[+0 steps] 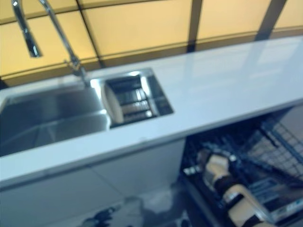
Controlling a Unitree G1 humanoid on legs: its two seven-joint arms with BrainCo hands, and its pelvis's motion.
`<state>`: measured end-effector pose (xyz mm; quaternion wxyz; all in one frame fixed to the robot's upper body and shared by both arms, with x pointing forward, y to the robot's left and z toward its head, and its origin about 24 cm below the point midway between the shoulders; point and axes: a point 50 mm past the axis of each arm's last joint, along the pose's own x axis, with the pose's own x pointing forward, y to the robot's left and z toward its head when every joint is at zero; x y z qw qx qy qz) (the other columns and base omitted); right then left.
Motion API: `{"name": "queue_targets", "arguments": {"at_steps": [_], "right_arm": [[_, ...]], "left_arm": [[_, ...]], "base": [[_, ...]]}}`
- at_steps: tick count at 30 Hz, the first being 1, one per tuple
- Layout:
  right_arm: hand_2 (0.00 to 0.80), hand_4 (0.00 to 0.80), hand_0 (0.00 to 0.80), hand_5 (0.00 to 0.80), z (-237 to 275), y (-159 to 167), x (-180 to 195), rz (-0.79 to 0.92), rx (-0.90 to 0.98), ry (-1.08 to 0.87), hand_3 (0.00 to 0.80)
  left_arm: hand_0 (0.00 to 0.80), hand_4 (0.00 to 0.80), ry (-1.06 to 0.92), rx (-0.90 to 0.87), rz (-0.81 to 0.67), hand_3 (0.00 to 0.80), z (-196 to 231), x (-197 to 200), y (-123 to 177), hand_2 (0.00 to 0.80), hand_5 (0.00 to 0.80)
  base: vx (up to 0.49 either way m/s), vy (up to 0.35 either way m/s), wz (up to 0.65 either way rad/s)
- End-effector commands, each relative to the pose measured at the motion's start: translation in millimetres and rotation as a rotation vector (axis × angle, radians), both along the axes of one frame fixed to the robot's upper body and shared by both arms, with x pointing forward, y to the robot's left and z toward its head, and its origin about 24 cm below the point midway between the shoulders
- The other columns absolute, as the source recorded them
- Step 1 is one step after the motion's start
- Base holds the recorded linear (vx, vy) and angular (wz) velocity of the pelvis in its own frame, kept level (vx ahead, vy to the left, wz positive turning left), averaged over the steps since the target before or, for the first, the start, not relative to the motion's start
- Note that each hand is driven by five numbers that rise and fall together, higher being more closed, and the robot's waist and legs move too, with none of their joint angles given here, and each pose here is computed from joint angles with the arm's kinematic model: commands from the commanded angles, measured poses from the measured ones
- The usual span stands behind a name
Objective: Take plates into dishwasher
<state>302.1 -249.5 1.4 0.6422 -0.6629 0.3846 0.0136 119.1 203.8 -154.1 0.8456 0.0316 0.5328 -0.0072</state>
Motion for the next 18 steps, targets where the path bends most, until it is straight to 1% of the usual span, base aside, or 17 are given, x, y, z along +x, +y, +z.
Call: {"name": "queue_targets", "arguments": {"at_steps": [1, 2, 5, 8, 14, 18], "right_arm": [[0.000, 0.000, 0.000, 0.000, 28, -5, 13, -0.001, -0.008, -0.134, 0.000], [0.000, 0.000, 0.000, 0.000, 29, -6, 12, -0.002, -0.002, -0.141, 0.000], [0.000, 0.000, 0.000, 0.000, 52, -18, 8, -0.002, 0.014, -0.198, 0.000], [0.000, 0.000, 0.000, 0.000, 85, -33, 4, 0.009, 0.007, -0.258, 0.000], [0.000, 0.000, 0.000, 0.000, 157, -64, -13, 0.020, -0.020, -0.361, 0.000], [0.000, 0.000, 0.000, 0.000, 189, -79, -21, 0.003, -0.027, -0.412, 0.000]], "left_arm": [[0.000, 0.000, -0.048, 0.045, -0.046, 0.000, 7, 19, 6, 0.000, 0.000], [0.000, 0.000, -0.047, 0.045, -0.044, 0.000, 7, 18, 7, 0.000, 0.000], [0.000, 0.000, -0.047, 0.053, -0.019, 0.000, 7, 16, 12, 0.000, 0.000], [0.000, 0.000, -0.050, 0.061, 0.009, 0.000, 8, 14, 17, 0.000, 0.000], [0.000, 0.000, -0.050, 0.078, 0.069, 0.000, 8, 9, 26, 0.000, 0.000], [0.000, 0.000, -0.043, 0.089, 0.086, 0.000, 8, 6, 32, 0.000, 0.000]], "base": [[0.000, 0.000, 0.00], [0.000, 0.000, 0.00], [0.000, 0.000, 0.00], [-0.005, 0.005, -0.02], [0.005, 0.016, -0.13], [0.026, 0.001, -0.11]]}}
